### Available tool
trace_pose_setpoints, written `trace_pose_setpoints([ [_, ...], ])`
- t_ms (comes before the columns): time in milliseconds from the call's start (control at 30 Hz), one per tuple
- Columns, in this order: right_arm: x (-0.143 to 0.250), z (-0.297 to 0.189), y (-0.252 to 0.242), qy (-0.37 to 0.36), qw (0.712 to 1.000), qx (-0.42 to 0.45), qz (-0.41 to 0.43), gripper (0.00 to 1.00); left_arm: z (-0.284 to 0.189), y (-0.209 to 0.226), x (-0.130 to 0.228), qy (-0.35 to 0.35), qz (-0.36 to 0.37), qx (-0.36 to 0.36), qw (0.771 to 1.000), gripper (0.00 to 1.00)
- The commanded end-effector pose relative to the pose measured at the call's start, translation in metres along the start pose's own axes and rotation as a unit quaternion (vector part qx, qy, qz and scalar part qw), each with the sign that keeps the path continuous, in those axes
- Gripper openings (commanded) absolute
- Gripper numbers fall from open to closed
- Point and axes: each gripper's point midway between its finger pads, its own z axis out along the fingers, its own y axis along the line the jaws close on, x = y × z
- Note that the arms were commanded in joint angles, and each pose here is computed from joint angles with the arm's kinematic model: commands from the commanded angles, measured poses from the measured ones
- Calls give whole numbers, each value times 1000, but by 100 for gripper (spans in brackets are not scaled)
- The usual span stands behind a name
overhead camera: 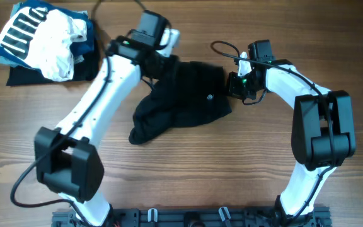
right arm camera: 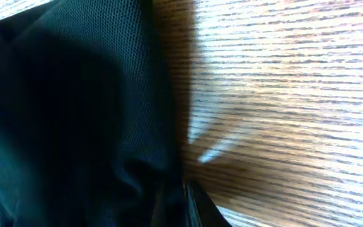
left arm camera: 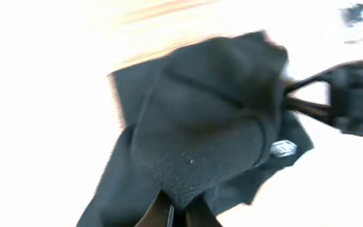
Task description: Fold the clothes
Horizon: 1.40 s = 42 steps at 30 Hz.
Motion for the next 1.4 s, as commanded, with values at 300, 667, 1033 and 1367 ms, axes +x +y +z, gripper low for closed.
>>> trace_pose_setpoints([
  [300,-9,-47,53,-26,989,-30,-146,11,-54,211,35,1,-280,-213,936,4],
  [667,-5,-80,113,-89,963,25,-254,72,-65,240,58,21,-311,-250,917,70],
  [1033,-34,-104,54,-112,977,53,-172,90,-18,56,137,222,-146,-130,955,100],
  [1367,-28,-102,50,-99,979,58,-170,91,32,32,221,252,-158,-218,929,85],
])
